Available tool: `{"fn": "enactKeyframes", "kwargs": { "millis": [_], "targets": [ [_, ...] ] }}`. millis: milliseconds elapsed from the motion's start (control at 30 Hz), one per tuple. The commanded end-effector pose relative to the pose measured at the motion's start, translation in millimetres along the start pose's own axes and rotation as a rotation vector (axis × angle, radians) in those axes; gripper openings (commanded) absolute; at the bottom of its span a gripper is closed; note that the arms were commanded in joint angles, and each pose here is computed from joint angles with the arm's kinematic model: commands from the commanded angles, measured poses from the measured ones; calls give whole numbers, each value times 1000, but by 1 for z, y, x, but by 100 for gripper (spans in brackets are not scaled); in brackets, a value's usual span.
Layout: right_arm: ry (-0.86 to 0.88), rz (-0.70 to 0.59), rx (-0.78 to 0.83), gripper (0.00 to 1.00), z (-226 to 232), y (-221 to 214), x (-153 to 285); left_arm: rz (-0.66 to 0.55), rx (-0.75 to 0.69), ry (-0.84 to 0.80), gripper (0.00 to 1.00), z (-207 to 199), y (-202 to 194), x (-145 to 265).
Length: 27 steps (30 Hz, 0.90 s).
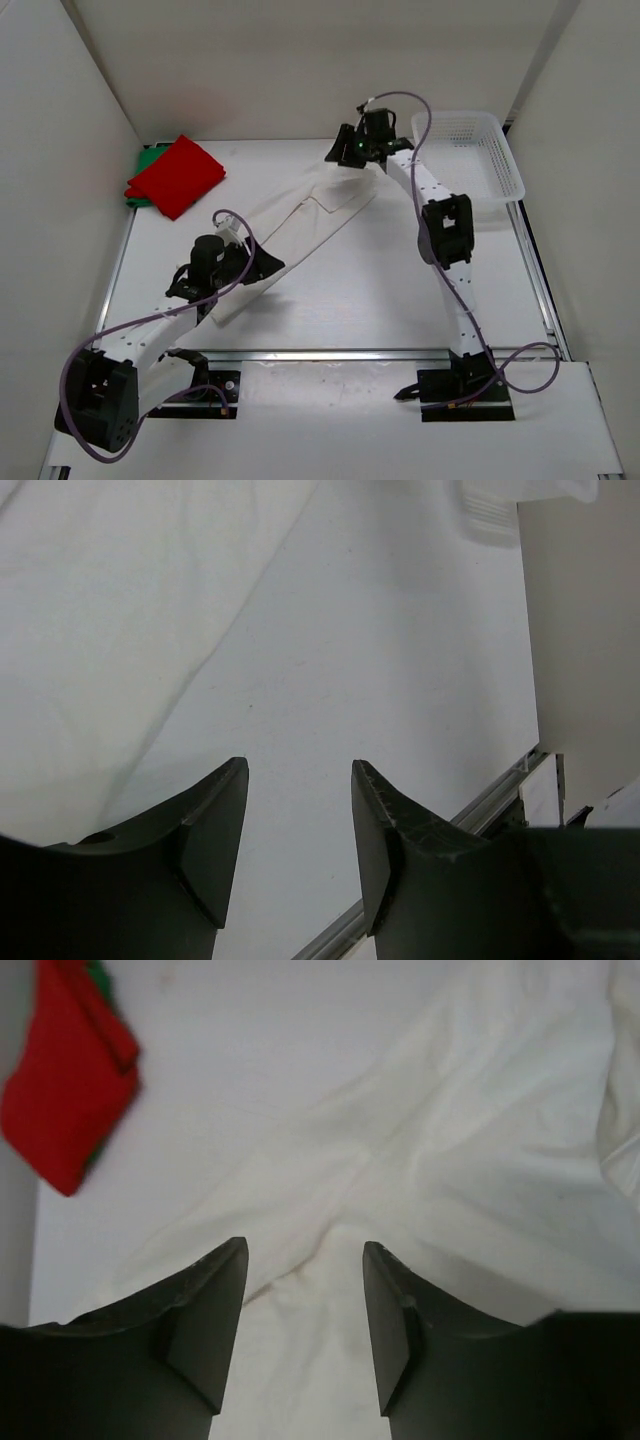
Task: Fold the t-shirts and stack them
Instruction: Rotate the tshirt 90 degrees
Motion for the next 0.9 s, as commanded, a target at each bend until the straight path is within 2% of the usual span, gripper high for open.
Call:
{"fn": "enactKeyframes", "kwargs": {
  "millis": [0, 67, 100, 133, 167, 200, 233, 267, 300, 333, 400, 500, 567, 800, 867],
  "targets": [
    [133, -234, 220, 49, 102, 67, 119, 3, -21, -33, 56, -8, 4, 0],
    [113, -159, 236, 48, 108, 31, 132, 14, -45, -90, 59, -16, 3, -2],
    [98, -172, 244, 46, 105, 23, 134, 24, -51, -99, 58, -20, 0, -3],
    [86, -161, 241, 39, 102, -6, 140, 27, -71, -96, 57, -21, -1, -3],
    [78, -92, 194, 34, 92, -52, 144, 10, -89, -87, 56, -23, 0, -2],
    [86, -115, 132, 33, 78, -83, 151, -9, -96, -75, 53, -23, 1, 0],
    [144, -197, 133, 32, 83, -90, 154, -21, -105, -79, 51, -25, 2, 3],
    [138, -139, 52, 32, 70, -133, 156, -32, -104, -73, 52, -23, 2, 5],
    [155, -138, 26, 33, 60, -157, 155, -65, -99, -68, 52, -22, 7, 8],
    [173, -135, 11, 35, 68, -165, 153, -68, -92, -61, 55, -20, 6, 9],
    [144, -48, 17, 37, 71, -192, 138, -84, -92, -60, 56, -22, 11, 13],
    [152, 30, 16, 46, 81, -220, 119, -104, -72, -67, 57, -20, 13, 17],
    [140, 62, 16, 47, 85, -231, 104, -106, -59, -64, 56, -18, 12, 19],
    [27, 179, -46, 47, 71, -258, 52, -116, -76, -54, 57, -16, 13, 21],
    [29, 205, -74, 39, 69, -258, 42, -120, -79, -45, 57, -15, 13, 20]
  ]
}}
Point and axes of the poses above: each gripper's point midway between its finger pads, its own x axis back along the fingers, its own z axis along the line the jaws close on, y = z × x, the point moved 10 cm from there along x, back along the fingers, and after that the axes turned 2 degrees about x, right-handed, at the moved point
